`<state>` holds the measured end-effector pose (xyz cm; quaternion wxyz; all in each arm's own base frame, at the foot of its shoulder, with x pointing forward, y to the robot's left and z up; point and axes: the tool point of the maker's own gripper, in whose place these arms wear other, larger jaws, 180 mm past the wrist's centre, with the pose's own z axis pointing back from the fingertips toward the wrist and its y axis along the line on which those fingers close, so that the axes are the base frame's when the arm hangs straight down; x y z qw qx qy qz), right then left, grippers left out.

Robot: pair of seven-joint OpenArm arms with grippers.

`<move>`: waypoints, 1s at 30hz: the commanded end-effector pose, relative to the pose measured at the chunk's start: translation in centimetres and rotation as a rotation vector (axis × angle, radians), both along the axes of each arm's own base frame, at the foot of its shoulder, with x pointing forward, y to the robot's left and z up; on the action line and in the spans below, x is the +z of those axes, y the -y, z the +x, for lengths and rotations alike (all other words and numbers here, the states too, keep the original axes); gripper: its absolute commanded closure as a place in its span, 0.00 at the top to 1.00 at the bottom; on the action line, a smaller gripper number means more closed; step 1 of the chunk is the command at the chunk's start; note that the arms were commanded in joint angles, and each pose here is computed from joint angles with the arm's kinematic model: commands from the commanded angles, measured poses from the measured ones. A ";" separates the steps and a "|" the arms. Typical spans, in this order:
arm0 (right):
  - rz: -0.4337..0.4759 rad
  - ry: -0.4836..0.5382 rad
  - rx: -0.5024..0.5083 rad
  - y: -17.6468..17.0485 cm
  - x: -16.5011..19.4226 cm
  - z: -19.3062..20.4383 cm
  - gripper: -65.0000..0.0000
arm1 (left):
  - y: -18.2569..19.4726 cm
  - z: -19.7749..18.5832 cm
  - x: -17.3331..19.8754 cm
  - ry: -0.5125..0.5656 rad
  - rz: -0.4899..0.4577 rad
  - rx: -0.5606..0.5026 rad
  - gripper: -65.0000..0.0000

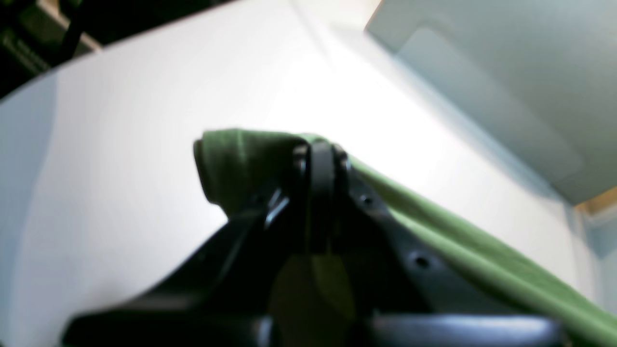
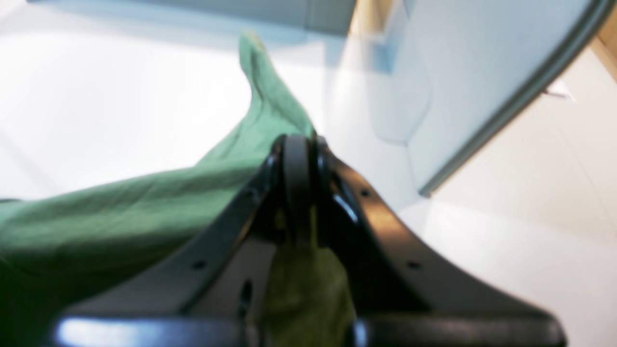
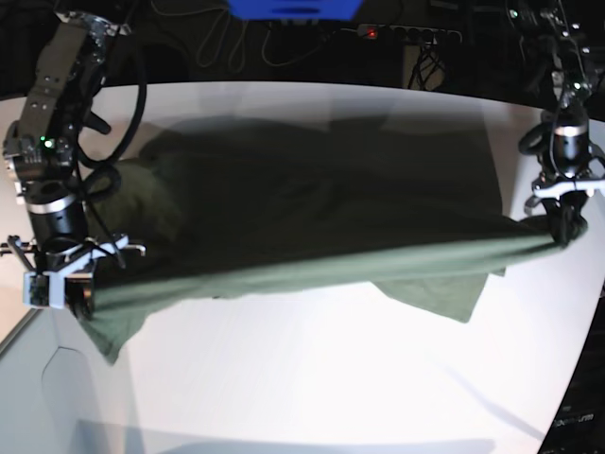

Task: Layout the t-shirt on the table in an organized manner, then fold the t-shirt properly
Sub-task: 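Swing the held shirt up and lay it flat across the table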

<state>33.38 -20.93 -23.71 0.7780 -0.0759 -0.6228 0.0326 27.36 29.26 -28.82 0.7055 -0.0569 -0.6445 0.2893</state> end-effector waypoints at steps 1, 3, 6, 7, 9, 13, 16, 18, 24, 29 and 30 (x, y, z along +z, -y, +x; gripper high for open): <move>-0.010 0.070 0.009 -0.1 1.8 0.3 0.00 | -0.6 0.6 2.1 0.063 0.036 0.011 0.00; 0.014 0.096 0.009 -0.7 2.0 0.3 0.00 | -0.9 1.5 3.3 0.090 0.059 -0.001 0.00; 0.040 0.154 0.014 -1.3 2.9 0.5 0.00 | -1.1 2.8 5.0 0.138 0.079 -0.010 0.00; 0.048 0.172 0.016 -1.5 3.3 0.6 0.00 | -1.2 3.3 5.6 0.156 0.082 -0.010 0.00; 0.062 0.234 0.045 -2.7 4.7 1.3 0.00 | -1.3 4.2 6.8 0.195 0.084 -0.006 0.00; 0.069 0.334 0.084 -4.1 7.8 2.9 0.00 | -1.0 6.9 11.1 0.293 0.159 -0.026 0.00; 0.071 0.411 0.092 -4.3 10.8 4.2 0.00 | -0.2 8.9 14.2 0.359 0.233 -0.035 0.00; 0.074 0.441 0.095 -4.4 12.0 4.9 0.00 | 0.6 10.1 16.1 0.400 0.269 -0.046 0.00; 0.079 0.521 0.095 -4.3 15.2 6.5 0.00 | 2.9 12.7 21.3 0.505 0.338 -0.083 0.00; 0.074 0.569 0.089 -4.1 17.1 6.8 0.00 | 3.2 14.5 23.5 0.492 0.324 -0.105 0.00; 0.072 0.575 0.088 -4.0 17.3 6.9 0.00 | 3.1 14.8 23.3 0.485 0.319 -0.103 0.00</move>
